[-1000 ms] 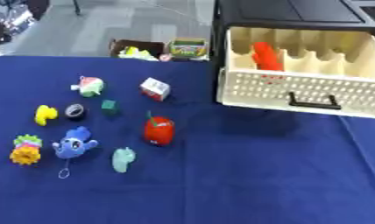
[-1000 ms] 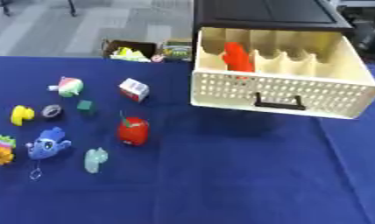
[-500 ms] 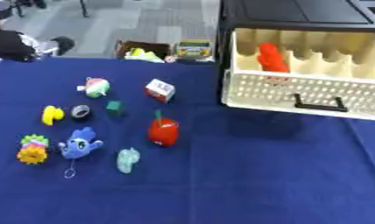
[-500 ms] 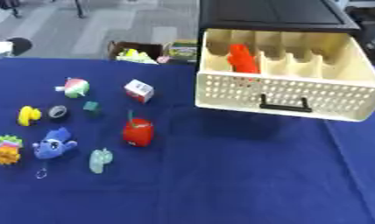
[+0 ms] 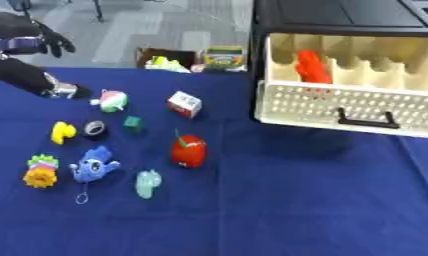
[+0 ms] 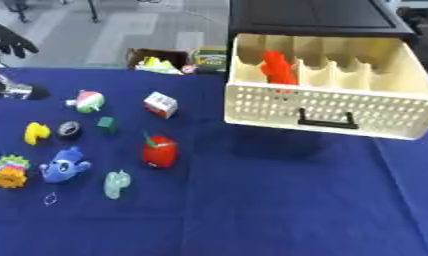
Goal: Pick up objects from table and place into drawer.
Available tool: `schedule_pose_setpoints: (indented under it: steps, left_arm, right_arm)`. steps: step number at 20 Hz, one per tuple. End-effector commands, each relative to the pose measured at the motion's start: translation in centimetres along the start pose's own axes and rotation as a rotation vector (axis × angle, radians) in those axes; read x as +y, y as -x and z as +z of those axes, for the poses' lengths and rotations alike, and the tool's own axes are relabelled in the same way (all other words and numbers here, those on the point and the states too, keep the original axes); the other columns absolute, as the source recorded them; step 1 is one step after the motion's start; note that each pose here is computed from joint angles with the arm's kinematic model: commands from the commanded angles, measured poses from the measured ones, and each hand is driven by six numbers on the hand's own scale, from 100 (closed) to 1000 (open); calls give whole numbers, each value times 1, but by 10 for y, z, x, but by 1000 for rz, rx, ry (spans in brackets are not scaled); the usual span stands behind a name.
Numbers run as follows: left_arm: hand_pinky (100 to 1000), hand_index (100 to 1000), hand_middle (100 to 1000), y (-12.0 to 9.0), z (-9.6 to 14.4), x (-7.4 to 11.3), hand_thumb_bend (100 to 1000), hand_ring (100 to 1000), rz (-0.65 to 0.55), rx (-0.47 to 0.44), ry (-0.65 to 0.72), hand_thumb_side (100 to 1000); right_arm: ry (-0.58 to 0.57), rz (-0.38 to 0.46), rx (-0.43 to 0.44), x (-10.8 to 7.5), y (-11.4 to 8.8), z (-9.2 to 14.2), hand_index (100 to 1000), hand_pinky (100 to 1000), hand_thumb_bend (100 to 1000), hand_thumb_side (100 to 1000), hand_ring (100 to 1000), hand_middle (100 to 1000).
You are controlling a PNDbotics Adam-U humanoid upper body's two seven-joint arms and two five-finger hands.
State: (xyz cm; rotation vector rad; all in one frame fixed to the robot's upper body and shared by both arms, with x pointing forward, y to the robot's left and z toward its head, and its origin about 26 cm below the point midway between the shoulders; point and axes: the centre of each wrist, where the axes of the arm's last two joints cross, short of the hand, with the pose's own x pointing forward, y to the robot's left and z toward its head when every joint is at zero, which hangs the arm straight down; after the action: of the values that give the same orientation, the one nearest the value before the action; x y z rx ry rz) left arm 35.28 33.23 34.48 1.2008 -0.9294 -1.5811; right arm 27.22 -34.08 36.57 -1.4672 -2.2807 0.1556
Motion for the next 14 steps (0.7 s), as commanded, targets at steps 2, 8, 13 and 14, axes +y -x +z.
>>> schedule_pose_setpoints:
  steps: [2,8,13,14]
  left_arm:
    - [759,995,775,7,-9,-3,641,840,-4,61,68,853]
    - [760,1000,778,9,-34,-29,684,842,20,83,181,863]
    - [759,988,777,8,-47,-44,681,844,37,101,238,853]
    - [756,978,770,8,-49,-47,683,839,31,110,246,846]
  right_arm:
    - [32,4,-24,-7,-4,-6,797,237,221,998,411,342]
    - [37,-4,-25,-7,-4,-6,797,240,216,998,411,342]
    - [33,-5,-20,-6,-4,-5,795,240,211,1000,410,341]
    - [33,-6,-18,-6,-4,-4,795,240,208,1000,410,341]
